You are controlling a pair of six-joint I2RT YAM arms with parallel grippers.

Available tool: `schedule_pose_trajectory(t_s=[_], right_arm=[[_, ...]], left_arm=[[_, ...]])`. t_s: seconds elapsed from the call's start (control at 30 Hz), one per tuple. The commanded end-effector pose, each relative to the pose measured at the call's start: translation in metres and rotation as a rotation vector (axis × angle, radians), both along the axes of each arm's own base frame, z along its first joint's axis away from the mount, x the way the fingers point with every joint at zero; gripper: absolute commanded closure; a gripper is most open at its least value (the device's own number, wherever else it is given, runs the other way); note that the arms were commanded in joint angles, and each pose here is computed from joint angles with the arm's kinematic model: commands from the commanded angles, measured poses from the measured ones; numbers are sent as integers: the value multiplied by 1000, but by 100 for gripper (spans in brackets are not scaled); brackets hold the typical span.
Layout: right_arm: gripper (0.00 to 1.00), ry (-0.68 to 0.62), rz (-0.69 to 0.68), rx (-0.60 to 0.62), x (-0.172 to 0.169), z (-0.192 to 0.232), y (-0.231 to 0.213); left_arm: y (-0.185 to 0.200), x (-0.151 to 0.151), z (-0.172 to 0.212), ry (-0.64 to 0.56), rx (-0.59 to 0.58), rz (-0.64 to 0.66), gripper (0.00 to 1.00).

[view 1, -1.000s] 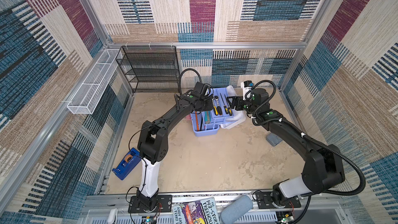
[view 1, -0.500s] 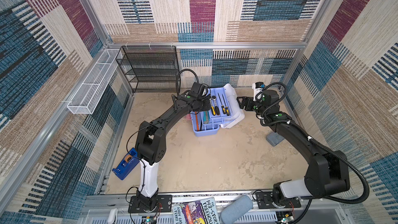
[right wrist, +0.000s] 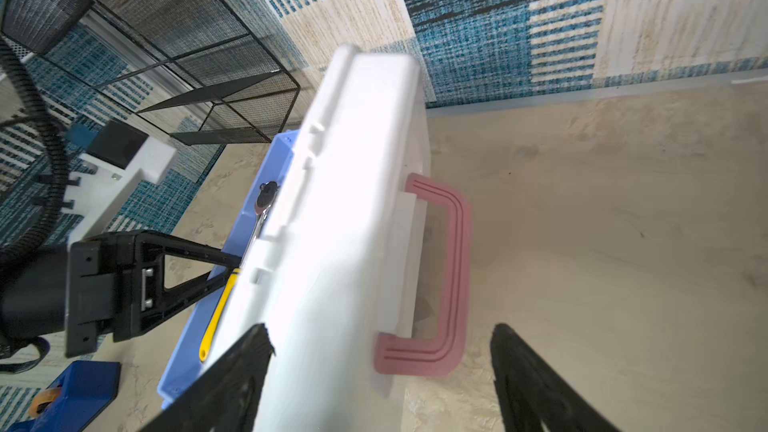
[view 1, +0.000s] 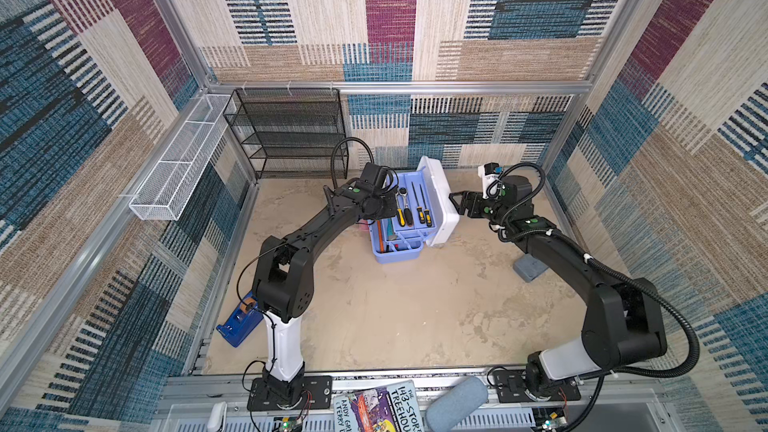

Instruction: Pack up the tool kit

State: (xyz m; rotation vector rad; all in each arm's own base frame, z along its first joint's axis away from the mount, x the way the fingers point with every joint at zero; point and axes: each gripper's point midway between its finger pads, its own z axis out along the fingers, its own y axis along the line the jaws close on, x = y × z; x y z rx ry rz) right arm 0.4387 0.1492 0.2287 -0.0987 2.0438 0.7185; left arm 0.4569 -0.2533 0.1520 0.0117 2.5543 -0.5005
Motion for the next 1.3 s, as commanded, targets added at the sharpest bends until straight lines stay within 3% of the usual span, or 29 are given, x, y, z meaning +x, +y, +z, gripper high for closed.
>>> schedule_pose_trajectory(t_s=[0.0, 0.63, 0.93, 1.27], right_arm=[[15, -31, 57, 54, 0, 11, 11], [18, 4, 155, 61, 3, 0, 43], [21, -14, 226, -15, 2, -1, 70], [28, -11, 319, -128, -2, -12, 114]], left_arm=[[10, -18, -19, 87, 52, 0, 67], [29, -42, -22, 108, 73, 0, 65], [24, -54, -26, 137, 20, -5, 65], [44, -68, -29, 125, 50, 25, 64]])
